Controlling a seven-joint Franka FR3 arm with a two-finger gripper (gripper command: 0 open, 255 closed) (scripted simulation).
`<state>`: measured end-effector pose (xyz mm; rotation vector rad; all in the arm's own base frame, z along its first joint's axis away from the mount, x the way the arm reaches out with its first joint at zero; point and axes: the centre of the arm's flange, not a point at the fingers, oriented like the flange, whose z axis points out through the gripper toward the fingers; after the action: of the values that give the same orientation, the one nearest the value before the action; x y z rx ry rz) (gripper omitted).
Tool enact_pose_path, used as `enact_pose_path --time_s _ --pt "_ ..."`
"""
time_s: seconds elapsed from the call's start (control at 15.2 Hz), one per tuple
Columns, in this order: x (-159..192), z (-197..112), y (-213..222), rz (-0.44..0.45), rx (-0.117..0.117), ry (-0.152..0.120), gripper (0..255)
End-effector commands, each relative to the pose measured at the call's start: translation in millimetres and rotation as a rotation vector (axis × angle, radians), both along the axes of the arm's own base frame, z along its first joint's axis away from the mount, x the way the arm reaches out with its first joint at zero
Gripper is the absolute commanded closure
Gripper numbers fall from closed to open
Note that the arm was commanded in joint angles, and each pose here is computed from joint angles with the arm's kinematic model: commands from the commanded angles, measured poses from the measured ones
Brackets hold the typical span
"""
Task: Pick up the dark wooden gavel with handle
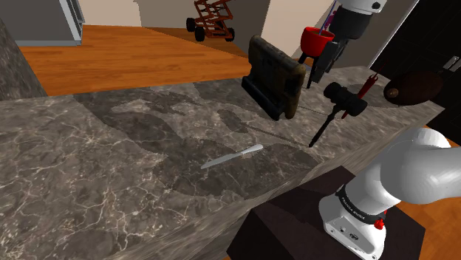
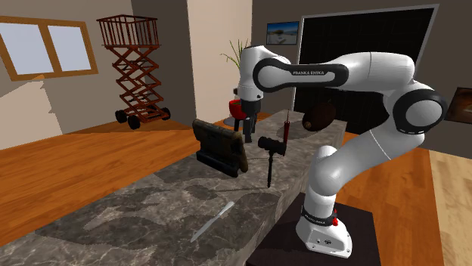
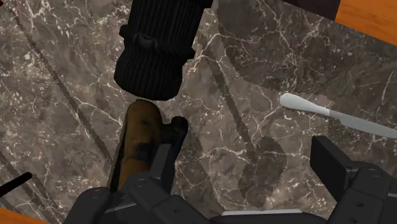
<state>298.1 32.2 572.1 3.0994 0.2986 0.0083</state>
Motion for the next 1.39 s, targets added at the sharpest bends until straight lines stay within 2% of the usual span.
enact_pose_path --time_s 0.0,0.46,1.06,1.12,1.32 --pt "0.0 0.0 0.0 0.000 0.000 0.000 0" --pt "-39.8 -13.1 -80.4 -0.159 0.065 0.093 0" --pt "-39.8 -53.1 -80.4 -0.159 0.065 0.093 0" --pt "-39.6 -53.4 -80.3 -0.159 0.065 0.093 255" --pt "-39.6 -53.3 -80.4 -0.159 0.065 0.093 255"
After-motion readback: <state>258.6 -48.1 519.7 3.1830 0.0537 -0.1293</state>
